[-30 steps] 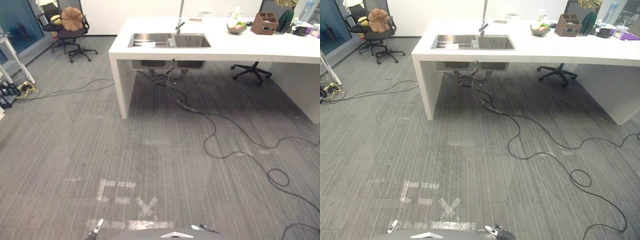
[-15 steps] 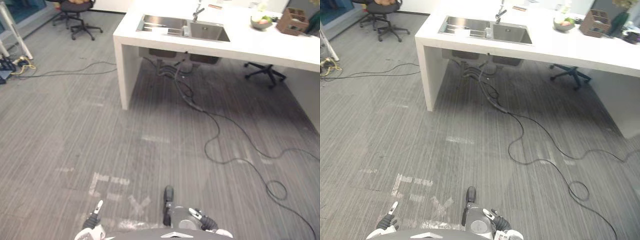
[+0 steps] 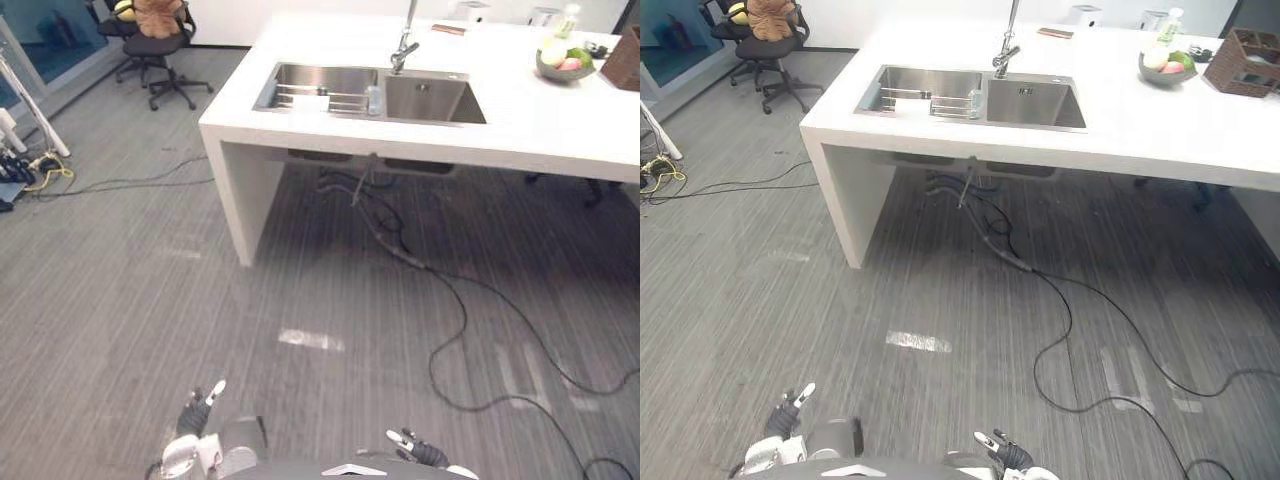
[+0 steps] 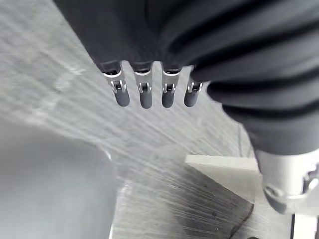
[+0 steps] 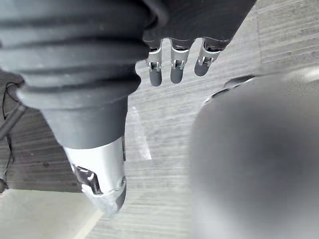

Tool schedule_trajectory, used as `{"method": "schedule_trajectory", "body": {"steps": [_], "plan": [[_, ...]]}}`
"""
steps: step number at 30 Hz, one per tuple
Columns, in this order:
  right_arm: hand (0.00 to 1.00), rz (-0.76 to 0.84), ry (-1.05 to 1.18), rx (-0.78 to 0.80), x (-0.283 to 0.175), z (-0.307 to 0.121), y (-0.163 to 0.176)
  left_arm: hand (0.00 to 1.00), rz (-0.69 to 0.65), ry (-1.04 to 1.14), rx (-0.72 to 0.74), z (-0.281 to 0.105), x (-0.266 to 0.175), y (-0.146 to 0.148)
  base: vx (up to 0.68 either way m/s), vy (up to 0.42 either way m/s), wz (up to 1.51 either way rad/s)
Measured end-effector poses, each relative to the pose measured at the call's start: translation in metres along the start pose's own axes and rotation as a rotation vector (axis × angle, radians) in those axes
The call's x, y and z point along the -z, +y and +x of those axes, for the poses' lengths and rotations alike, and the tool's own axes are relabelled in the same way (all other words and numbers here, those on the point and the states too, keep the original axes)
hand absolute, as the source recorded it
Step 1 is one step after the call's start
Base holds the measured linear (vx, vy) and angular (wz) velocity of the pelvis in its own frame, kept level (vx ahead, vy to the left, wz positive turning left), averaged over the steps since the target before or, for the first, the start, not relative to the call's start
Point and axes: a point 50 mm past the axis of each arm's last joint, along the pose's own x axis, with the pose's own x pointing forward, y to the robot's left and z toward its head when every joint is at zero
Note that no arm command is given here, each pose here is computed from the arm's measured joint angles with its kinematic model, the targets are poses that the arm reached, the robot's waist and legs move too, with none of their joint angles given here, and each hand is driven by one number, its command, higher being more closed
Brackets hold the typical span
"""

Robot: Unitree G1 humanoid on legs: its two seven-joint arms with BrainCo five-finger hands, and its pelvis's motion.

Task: Walk over to the sink, pick up the cup, carry it to the dishwasher, place the cup inside the dishwasher, then close the dishwasher door

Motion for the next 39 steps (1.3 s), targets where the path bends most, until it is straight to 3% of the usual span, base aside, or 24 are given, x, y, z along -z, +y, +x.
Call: {"method": "schedule_trajectory", "body": {"steps": [3,6,11,13,15,18,22,27,31,39], "plan": [[0.00,0.042,-0.071,-0.033,-0.014,0.001,0.004,0.00,0.152,-0.187,0.018,-0.001,-0.028,-0.019,0.58,0.140,-0.64],[0.00,0.022,-0.099,-0.090,-0.025,0.009,0.021,0.00,0.259,-0.485,0.043,0.001,-0.095,-0.046,0.32,0.166,0.21],[0.00,-0.030,-0.057,-0.126,-0.011,0.011,0.032,0.00,0.396,-0.832,0.025,-0.027,-0.123,-0.071,0.28,0.167,0.00],[0.00,0.062,-0.037,-0.083,0.000,0.007,0.025,0.00,0.426,-1.000,0.038,-0.048,-0.136,-0.083,0.28,0.132,-0.02],[0.00,0.109,-0.072,-0.068,-0.005,0.007,0.023,0.00,0.418,-1.255,0.031,-0.077,-0.177,-0.088,0.33,0.149,-0.10],[0.00,0.138,-0.154,-0.034,-0.020,0.004,0.015,0.00,0.427,-1.437,0.027,-0.095,-0.216,-0.089,0.33,0.148,-0.16],[0.00,0.142,-0.182,-0.021,-0.026,0.001,0.008,0.00,0.523,-1.488,0.038,-0.097,-0.242,-0.100,0.20,0.036,0.05],[0.00,0.300,-0.176,-0.007,-0.017,0.000,0.009,0.00,0.616,-1.479,0.100,-0.100,-0.258,-0.122,0.30,-0.089,0.19],[0.00,0.322,-0.152,0.011,-0.006,-0.003,0.010,0.00,0.692,-1.466,0.185,-0.104,-0.247,-0.141,0.26,-0.177,0.29],[0.00,0.246,-0.027,0.082,0.007,-0.010,-0.009,0.00,0.859,-1.293,0.282,-0.096,-0.233,-0.146,0.44,-0.291,-0.06]]}}
